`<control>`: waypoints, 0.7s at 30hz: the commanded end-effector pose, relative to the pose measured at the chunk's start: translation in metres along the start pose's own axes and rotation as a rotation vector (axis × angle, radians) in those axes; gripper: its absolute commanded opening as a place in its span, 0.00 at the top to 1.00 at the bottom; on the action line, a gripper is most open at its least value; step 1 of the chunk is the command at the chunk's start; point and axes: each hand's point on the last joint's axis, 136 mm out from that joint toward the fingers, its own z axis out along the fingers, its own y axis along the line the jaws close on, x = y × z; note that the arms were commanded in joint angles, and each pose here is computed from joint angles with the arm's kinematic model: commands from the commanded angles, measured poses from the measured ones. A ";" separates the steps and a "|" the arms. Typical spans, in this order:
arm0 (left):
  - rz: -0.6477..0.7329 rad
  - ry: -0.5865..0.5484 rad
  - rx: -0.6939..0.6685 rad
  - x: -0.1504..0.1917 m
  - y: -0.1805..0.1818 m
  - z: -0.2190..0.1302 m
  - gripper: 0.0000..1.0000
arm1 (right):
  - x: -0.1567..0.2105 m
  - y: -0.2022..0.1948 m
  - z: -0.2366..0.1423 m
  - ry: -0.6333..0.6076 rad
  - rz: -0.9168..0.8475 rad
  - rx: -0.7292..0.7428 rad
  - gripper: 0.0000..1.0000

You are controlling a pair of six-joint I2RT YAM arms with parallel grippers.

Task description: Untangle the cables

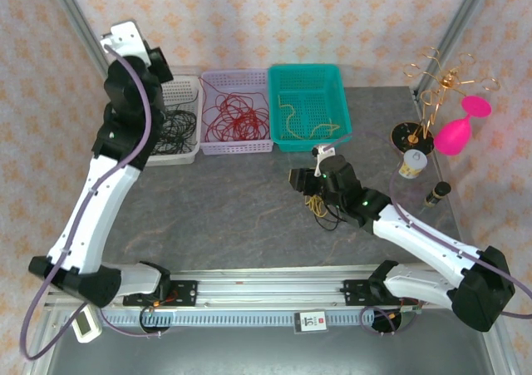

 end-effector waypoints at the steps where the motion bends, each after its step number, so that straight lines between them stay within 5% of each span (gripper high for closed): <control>1: 0.045 0.007 -0.031 -0.005 0.007 0.023 1.00 | -0.002 -0.003 -0.003 -0.019 -0.009 -0.003 0.53; 11: 0.091 0.096 -0.255 0.065 0.025 0.074 1.00 | 0.003 -0.004 -0.003 -0.002 -0.009 -0.002 0.53; 21: 0.052 0.183 -0.282 0.123 0.027 0.088 1.00 | 0.007 -0.006 -0.004 0.004 -0.003 0.001 0.54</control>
